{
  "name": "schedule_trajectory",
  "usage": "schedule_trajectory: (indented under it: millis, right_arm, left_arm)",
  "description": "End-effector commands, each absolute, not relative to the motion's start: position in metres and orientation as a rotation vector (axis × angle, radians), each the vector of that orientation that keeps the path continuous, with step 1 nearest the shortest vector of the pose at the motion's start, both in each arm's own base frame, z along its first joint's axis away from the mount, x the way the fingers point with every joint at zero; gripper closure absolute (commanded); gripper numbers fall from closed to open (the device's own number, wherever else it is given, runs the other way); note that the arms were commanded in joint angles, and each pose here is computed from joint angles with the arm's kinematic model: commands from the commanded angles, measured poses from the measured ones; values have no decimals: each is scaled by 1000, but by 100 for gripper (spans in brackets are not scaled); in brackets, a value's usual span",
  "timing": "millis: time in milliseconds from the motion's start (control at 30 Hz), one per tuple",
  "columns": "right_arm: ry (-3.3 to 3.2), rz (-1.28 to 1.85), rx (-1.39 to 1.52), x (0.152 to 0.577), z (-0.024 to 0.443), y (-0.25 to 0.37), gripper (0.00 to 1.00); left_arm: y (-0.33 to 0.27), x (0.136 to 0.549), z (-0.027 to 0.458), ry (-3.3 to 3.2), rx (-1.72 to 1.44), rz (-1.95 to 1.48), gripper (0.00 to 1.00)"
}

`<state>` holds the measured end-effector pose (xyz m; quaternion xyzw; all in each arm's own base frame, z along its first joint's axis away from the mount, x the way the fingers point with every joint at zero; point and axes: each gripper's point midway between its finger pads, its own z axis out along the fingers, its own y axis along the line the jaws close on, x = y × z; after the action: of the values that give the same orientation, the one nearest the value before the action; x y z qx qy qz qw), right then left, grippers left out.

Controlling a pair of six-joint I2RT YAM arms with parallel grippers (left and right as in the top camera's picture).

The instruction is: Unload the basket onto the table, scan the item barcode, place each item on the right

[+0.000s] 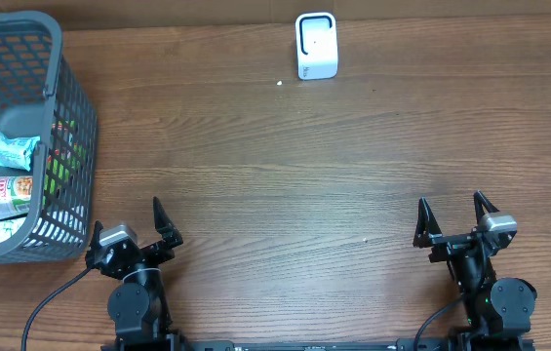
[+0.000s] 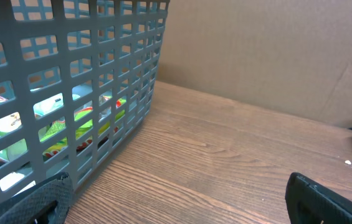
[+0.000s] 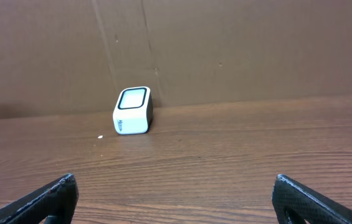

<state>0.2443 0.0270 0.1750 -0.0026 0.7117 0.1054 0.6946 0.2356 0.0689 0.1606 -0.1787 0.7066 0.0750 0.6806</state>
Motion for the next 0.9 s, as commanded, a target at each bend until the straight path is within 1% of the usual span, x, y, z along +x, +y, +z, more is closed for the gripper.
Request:
schedule_trajectory:
  millis: [0, 400, 500, 700, 867]
  right_arm:
    - [1588, 241, -5, 244, 173, 28, 0]
    - [1588, 241, -5, 244, 173, 28, 0]
    - [1588, 241, -5, 244, 173, 28, 0]
    - [1588, 241, -5, 244, 173, 28, 0]
    - [1588, 241, -5, 244, 173, 28, 0]
  left_arm:
    - [65, 236, 162, 1584, -370, 165, 0]
    - [40, 243, 163, 1606, -251, 51, 0]
    - [27, 242, 170, 1623, -195, -12, 0]
    - [26, 237, 189, 1673, -196, -16, 0]
    - [21, 242, 197, 1713, -181, -44, 0]
